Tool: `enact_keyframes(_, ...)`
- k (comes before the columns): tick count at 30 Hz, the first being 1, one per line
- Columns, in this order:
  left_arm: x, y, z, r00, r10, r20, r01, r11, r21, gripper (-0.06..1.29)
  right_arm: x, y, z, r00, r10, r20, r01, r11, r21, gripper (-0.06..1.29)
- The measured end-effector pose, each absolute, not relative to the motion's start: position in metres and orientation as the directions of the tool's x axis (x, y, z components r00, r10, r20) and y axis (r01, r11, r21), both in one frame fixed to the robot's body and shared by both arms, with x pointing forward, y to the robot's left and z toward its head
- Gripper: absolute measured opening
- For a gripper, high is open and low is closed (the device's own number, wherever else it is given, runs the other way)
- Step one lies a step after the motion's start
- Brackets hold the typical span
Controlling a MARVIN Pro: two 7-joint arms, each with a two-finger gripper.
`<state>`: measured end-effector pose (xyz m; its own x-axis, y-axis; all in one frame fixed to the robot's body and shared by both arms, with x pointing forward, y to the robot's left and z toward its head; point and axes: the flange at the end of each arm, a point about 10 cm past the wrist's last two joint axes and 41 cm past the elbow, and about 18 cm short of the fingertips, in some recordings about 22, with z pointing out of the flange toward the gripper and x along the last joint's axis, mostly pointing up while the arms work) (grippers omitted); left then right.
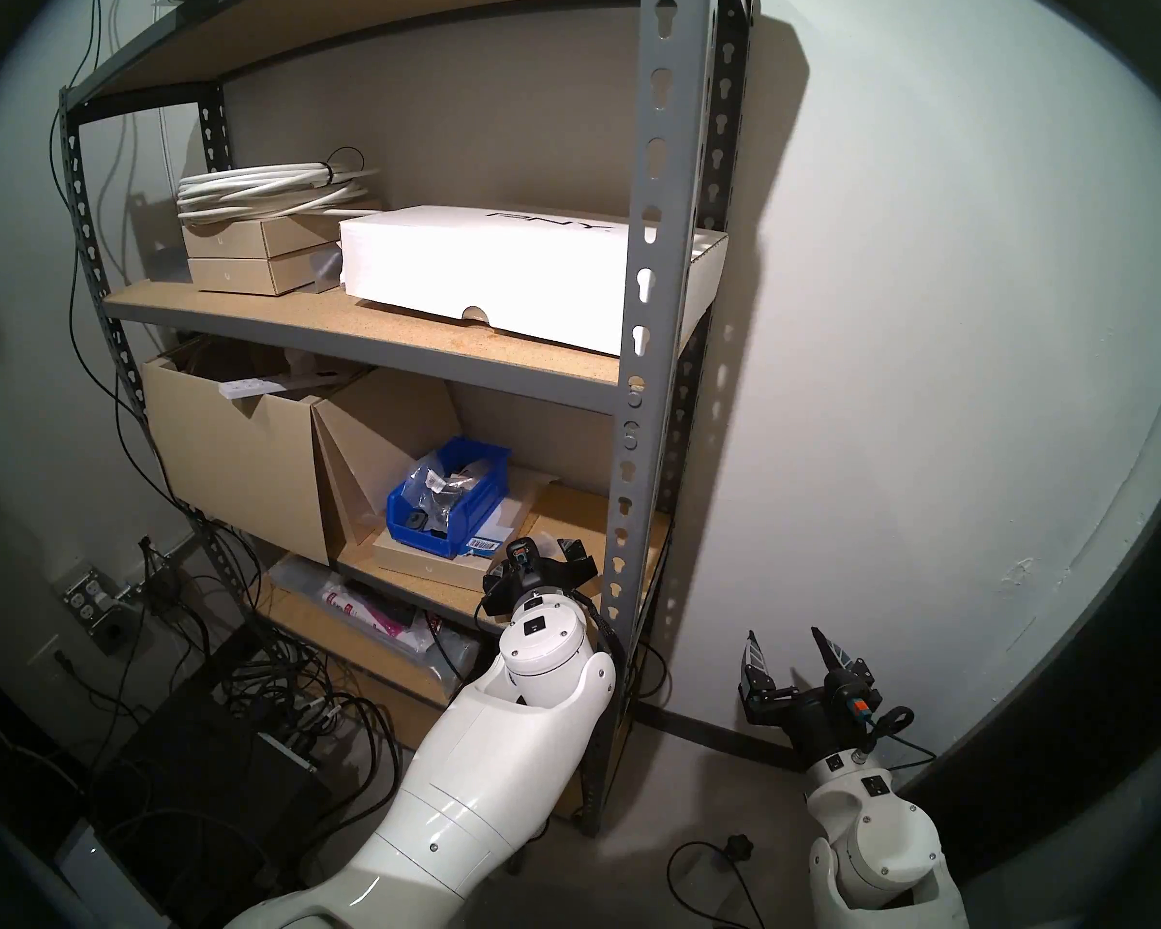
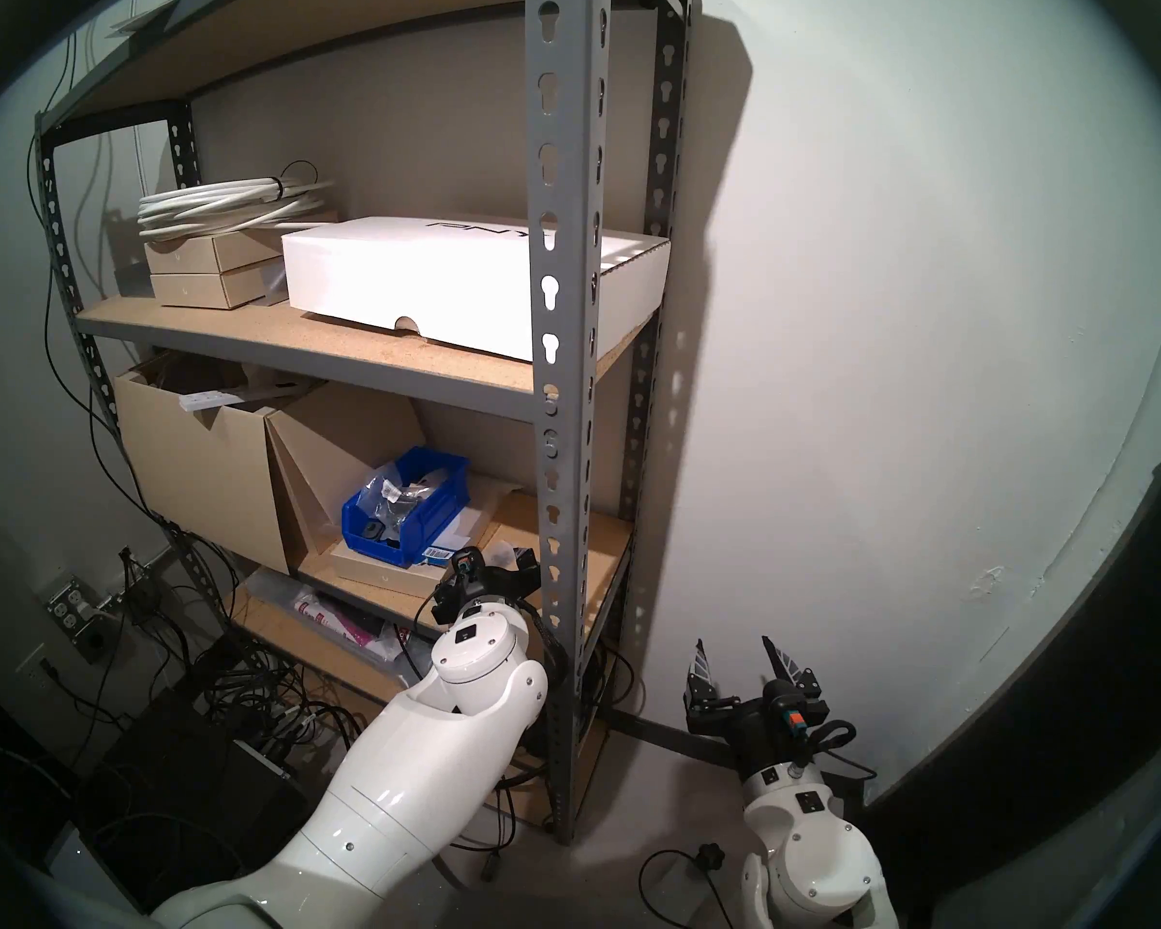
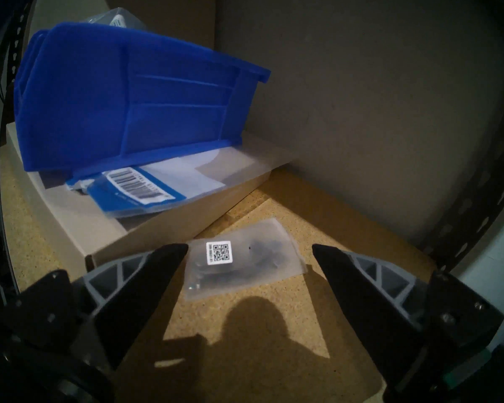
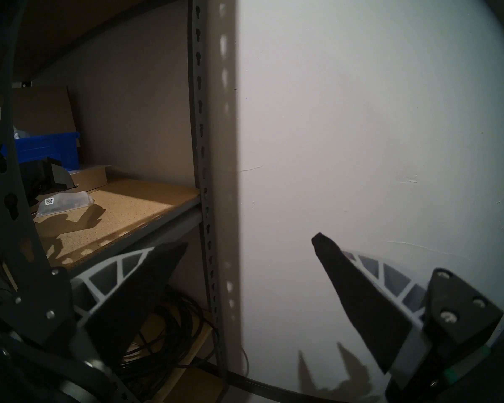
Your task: Organize the rack shelf by putting things into a case
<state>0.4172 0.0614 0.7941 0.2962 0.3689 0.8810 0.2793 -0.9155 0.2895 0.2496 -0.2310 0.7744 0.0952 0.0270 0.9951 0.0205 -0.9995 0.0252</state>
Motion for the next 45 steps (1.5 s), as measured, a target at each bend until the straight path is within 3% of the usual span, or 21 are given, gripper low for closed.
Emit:
enact_keyframes(30, 0.4226, 0.0535, 0.7898, 0.350, 0.411, 0.842, 0.297, -0.901, 0.316, 1.16, 0.2496, -0.2310, 0.7744, 0.095, 0.027, 0.995, 0.020, -0.999, 0.025, 1.24)
enact_keyframes(40, 0.4215, 0.0518, 0.7890, 0.353, 0.410, 0.841, 0.293, -0.902, 0.317, 1.00, 0.2496, -0.2310, 0.7744, 0.095, 0.027, 0.995, 0.020, -0.999, 0.025, 1.24)
enact_keyframes(42, 0.4210, 0.0515, 0.7885, 0.353, 0.409, 0.841, 0.292, -0.903, 0.316, 0.77, 0.2496, -0.2310, 0.7744, 0.095, 0.027, 0.995, 0.020, -0.999, 0.025, 1.24)
enact_keyframes(45, 0.4204, 0.0512, 0.7879, 0.354, 0.409, 0.841, 0.291, -0.903, 0.316, 0.62, 0.2496, -0.2310, 0.7744, 0.095, 0.027, 0.995, 0.020, -0.999, 0.025, 1.24)
